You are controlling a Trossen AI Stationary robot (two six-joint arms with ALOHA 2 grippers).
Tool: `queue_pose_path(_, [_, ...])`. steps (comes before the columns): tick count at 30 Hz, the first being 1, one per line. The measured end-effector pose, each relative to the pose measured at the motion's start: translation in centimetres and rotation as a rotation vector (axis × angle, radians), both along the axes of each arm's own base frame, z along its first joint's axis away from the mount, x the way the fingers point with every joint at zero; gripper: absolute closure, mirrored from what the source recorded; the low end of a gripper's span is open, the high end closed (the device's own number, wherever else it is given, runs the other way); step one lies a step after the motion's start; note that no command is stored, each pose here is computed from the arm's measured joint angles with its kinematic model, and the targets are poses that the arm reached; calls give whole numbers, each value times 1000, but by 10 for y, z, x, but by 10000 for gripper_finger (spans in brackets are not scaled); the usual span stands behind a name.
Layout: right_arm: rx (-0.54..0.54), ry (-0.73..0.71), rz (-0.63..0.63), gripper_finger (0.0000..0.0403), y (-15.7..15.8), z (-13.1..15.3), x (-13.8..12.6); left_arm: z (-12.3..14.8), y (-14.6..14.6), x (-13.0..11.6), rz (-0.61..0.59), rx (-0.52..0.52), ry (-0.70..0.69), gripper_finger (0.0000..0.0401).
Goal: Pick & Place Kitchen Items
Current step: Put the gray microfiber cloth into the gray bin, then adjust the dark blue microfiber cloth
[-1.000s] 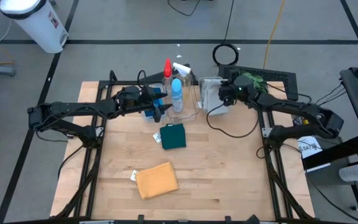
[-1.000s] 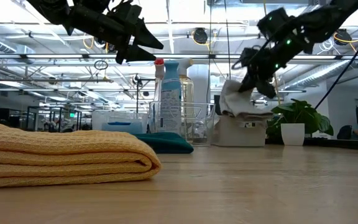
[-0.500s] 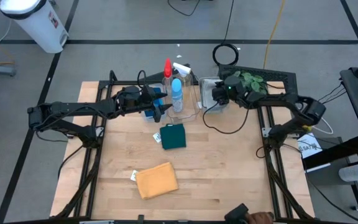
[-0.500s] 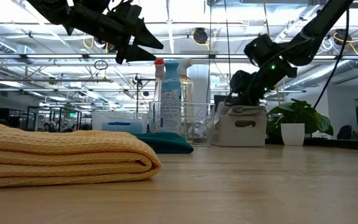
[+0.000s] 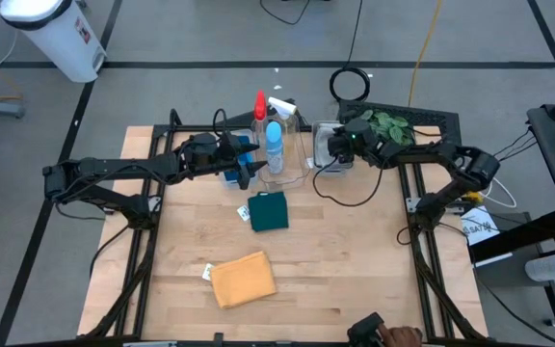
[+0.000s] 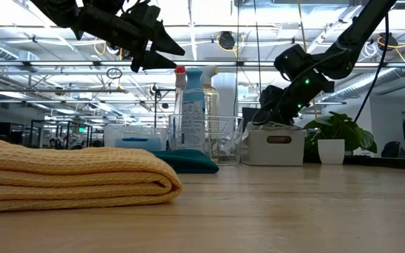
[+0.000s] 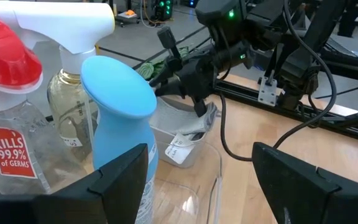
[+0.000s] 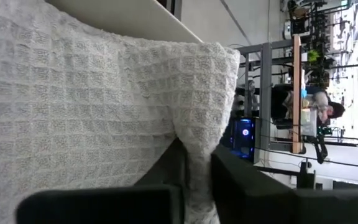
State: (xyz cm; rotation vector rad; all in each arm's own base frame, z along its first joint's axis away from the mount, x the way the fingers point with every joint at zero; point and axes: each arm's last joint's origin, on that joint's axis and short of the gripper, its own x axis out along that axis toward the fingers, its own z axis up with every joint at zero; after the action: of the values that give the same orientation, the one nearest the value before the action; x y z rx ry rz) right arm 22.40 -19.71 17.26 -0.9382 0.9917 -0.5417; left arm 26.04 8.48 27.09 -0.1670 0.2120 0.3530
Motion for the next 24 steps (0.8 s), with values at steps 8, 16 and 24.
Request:
queue_pose_path(8, [-40, -83, -71, 264, -1, 6, 2, 0, 0, 0, 0, 0, 0, 114])
queue_pose_path(16, [-35, -236, -150, 192, 6, 24, 2, 0, 0, 0, 0, 0, 0, 114])
queue_pose_path(24, [14, -511, -124, 172, 39, 69, -2, 0, 0, 0, 0, 0, 0, 114])
